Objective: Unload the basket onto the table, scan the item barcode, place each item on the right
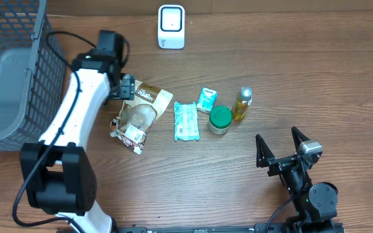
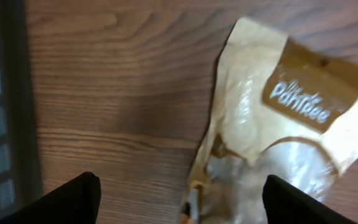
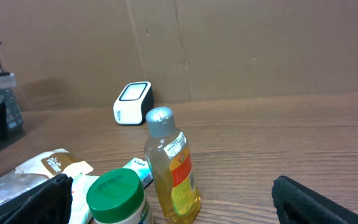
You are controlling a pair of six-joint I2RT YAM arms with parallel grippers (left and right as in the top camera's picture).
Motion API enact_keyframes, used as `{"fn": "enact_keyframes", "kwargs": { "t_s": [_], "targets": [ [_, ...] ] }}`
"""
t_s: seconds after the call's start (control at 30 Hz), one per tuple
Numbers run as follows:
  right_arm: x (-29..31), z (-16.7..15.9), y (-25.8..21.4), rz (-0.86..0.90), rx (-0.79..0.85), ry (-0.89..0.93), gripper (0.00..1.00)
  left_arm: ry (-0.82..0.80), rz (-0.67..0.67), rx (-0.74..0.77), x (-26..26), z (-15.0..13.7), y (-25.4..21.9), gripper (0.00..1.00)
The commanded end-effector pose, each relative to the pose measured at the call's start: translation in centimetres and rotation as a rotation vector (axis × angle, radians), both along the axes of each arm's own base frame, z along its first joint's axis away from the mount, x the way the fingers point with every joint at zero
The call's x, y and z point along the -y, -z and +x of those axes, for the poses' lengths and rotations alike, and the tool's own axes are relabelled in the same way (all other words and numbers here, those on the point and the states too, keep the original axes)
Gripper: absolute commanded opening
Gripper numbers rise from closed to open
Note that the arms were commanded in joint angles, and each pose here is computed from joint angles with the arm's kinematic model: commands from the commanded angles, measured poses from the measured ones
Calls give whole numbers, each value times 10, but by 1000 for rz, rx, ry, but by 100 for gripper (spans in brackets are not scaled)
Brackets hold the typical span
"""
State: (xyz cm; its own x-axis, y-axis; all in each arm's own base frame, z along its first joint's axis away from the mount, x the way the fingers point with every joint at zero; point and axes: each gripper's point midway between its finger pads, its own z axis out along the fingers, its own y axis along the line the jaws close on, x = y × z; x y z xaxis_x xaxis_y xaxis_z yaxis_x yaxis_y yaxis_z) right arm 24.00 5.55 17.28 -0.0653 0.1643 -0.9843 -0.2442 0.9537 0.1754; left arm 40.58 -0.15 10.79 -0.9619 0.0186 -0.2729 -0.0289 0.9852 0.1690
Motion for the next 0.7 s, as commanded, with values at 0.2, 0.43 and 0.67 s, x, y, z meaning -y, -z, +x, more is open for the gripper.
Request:
{"fn": "enact_keyframes", "kwargs": {
  "t_s": [0.2,0.43,0.67],
  "targets": [
    [2,1,2,-3,3,12,100,199,-345,-237,14,-27,69,84],
    [2,1,2,-3,3,12,100,281,-520,-327,36,-40,98,84],
    [2,1,2,-3,3,12,100,244,-545,-440,37,-55,136,65]
  ]
}}
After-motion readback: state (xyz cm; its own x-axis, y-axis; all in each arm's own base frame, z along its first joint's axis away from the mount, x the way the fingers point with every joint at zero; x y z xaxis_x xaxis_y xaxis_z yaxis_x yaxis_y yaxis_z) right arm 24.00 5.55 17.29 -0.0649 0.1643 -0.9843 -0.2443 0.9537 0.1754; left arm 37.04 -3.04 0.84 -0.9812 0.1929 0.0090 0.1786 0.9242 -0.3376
